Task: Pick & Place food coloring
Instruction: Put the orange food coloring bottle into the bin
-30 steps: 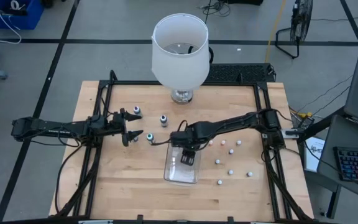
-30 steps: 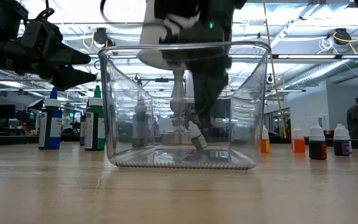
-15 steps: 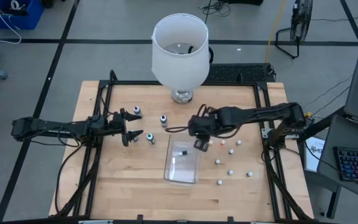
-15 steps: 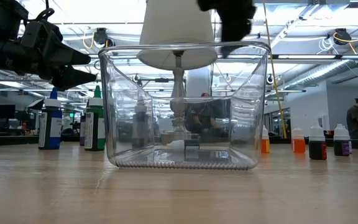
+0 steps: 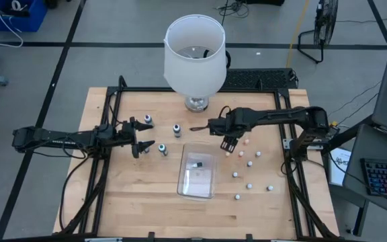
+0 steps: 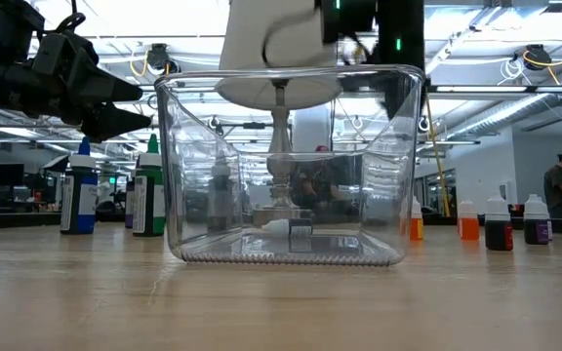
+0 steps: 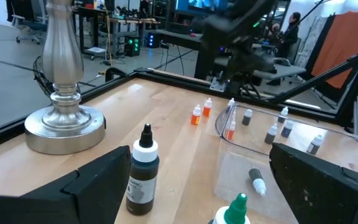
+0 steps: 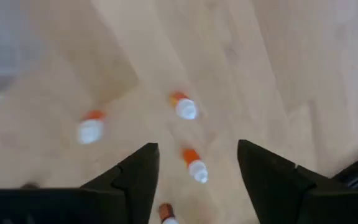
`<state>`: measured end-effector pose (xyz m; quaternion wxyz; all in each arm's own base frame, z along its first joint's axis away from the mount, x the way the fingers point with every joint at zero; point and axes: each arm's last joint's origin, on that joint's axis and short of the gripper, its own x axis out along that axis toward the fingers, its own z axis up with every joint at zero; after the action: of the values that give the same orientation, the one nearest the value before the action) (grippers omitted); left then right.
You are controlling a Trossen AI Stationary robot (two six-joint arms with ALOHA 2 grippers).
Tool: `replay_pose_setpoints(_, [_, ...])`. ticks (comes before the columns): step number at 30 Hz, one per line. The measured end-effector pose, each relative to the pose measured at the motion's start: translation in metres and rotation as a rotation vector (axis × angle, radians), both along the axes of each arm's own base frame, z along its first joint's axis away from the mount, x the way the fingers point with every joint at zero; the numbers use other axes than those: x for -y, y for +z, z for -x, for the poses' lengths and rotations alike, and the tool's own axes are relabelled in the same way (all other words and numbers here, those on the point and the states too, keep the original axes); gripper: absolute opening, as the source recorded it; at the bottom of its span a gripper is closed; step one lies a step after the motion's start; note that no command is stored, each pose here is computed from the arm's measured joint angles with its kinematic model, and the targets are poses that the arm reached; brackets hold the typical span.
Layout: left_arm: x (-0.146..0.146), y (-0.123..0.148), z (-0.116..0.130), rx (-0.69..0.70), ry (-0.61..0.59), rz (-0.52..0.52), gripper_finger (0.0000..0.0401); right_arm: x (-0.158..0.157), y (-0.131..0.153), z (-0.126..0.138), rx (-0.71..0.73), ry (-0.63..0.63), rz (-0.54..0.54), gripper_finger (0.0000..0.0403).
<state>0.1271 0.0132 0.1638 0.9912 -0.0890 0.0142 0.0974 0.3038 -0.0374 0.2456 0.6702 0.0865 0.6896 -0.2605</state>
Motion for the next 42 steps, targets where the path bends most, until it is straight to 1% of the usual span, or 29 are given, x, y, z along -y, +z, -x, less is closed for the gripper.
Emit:
replay_pose_setpoints(4, [0.0, 0.0, 0.0, 0.0, 0.0, 0.0, 0.0379, 0.014, -0.028, 0.007, 0.006, -0.053, -0.065, 0.0235])
replay_pose_setpoints(9, [0.0, 0.0, 0.0, 0.0, 0.0, 0.0, 0.0379, 0.026, -0.051, 0.012, 0.032, -0.055, -0.062, 0.0242])
replay_pose_setpoints(16, [0.0, 0.0, 0.0, 0.0, 0.0, 0.0, 0.0379, 0.035, -0.072, 0.016, 0.095, -0.084, -0.099, 0.0242])
replay_pose_setpoints(20, [0.0, 0.0, 0.0, 0.0, 0.0, 0.0, 0.0379, 0.035, -0.079, 0.018, 0.107, -0.082, -0.098, 0.0239])
replay_pose_setpoints(31, [0.0, 0.0, 0.0, 0.0, 0.0, 0.0, 0.0379, 0.035, -0.084, 0.02, 0.107, -0.085, -0.099, 0.0207])
replay_pose_setpoints(37, [0.0, 0.0, 0.0, 0.0, 0.0, 0.0, 0.0379, 0.035, -0.084, 0.02, 0.106, -0.084, -0.099, 0.018])
replay_pose_setpoints(42, [0.0, 0.0, 0.0, 0.0, 0.0, 0.0, 0.0379, 0.035, -0.084, 0.02, 0.111, -0.083, -0.097, 0.0147])
